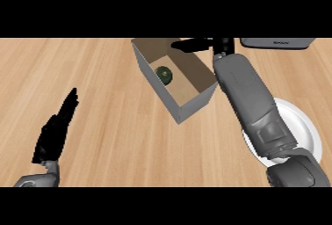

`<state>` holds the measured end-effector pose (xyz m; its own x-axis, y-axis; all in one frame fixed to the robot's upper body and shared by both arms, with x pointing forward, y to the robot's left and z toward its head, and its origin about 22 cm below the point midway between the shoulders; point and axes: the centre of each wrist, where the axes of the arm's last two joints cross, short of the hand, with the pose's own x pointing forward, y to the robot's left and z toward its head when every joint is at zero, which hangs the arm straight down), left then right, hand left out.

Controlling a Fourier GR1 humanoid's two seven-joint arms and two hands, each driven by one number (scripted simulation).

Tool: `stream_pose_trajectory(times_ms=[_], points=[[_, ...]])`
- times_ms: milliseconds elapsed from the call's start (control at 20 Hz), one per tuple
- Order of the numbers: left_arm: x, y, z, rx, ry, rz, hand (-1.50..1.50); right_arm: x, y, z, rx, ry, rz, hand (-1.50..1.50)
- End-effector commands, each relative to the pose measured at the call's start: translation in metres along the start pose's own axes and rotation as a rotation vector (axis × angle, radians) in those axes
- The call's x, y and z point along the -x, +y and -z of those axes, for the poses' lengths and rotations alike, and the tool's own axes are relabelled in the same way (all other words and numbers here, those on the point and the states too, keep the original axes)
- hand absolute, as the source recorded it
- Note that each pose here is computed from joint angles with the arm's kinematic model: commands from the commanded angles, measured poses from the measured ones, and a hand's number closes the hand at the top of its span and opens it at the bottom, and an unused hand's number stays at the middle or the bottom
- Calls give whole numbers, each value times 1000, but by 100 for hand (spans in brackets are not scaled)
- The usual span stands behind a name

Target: Pick the squash from the plate and place it in the cardboard box

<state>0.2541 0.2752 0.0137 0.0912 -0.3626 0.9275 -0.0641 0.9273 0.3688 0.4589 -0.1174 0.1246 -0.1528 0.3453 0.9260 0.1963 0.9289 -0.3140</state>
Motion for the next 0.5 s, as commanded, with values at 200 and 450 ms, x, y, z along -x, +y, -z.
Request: stream_pose_trajectory(times_ms=[200,450], points=[[-1,16,-12,-28,21,10,0,50,-104,13,228,52,95,-150],[9,18,-16,-38,29,-16,0,56,-160,16,246,23,162,-150]])
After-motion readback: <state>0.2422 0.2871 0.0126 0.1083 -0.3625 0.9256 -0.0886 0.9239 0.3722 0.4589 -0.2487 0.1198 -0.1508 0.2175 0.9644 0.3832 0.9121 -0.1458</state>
